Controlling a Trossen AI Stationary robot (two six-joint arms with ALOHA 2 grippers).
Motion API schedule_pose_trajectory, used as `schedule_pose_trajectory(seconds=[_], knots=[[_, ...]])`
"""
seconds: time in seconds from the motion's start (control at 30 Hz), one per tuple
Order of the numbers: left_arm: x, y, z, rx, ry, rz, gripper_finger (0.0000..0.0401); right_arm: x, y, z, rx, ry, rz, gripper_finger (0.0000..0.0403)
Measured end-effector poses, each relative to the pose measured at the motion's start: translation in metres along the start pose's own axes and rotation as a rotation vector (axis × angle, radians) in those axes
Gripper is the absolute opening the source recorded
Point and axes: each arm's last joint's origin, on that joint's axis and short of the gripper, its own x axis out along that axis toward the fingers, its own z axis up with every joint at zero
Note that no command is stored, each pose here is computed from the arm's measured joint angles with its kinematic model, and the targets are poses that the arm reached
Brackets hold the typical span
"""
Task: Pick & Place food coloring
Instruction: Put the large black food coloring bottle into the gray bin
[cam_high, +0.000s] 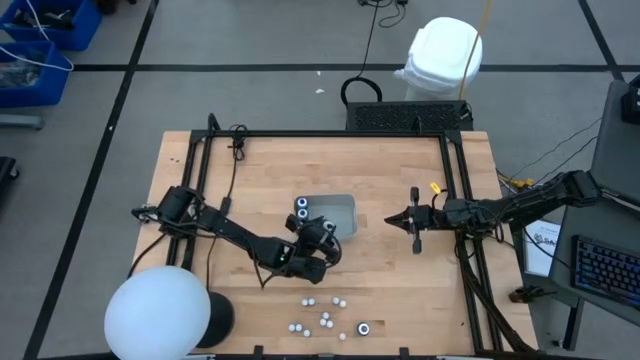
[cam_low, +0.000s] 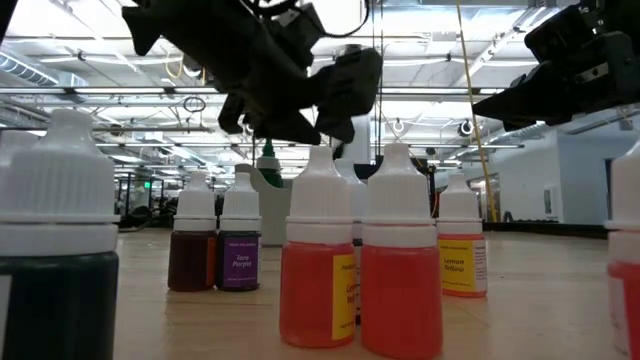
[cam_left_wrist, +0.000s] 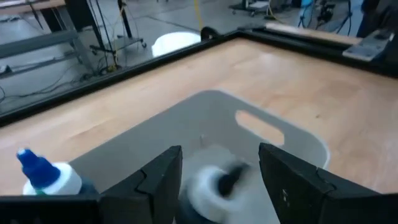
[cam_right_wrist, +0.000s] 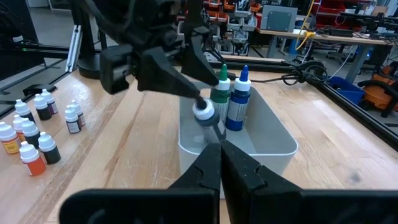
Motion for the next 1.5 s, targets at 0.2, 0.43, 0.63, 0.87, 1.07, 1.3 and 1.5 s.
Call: schedule_pose_trajectory(seconds=[0.2, 0.43, 0.63, 0.87, 1.07, 1.3, 1.5], knots=[[0.000, 0.001, 0.003, -0.004, -0.017, 0.021, 0.0218, 0.000, 0.000, 0.000, 0.002, 0.000, 0.000, 0.0000], [-0.011, 0.002, 0.010, 0.072, -0.054, 0.047, 0.0214, 0.000, 0.000, 0.000, 0.000, 0.000, 0.000, 0.0000], [-0.056, 0.008, 0.037, 0.162, -0.146, 0.089, 0.0156, 0.000, 0.000, 0.000, -0.012, 0.003, 0.000, 0.0000], [-0.075, 0.025, 0.042, 0.226, -0.136, 0.105, 0.0054, 0.000, 0.000, 0.000, -0.015, -0.005, 0.000, 0.0000], [-0.074, 0.049, 0.029, 0.223, -0.094, 0.168, 0.0008, 0.001, 0.000, 0.001, -0.005, -0.007, -0.002, 0.0000], [-0.073, 0.078, 0.016, 0.269, -0.153, 0.247, 0.0004, 0.001, -0.001, 0.006, 0.023, -0.047, -0.035, 0.0000], [-0.054, 0.109, 0.026, 0.342, -0.136, 0.353, 0.0003, 0.011, -0.011, 0.031, -0.035, 0.024, -0.139, 0.0000]])
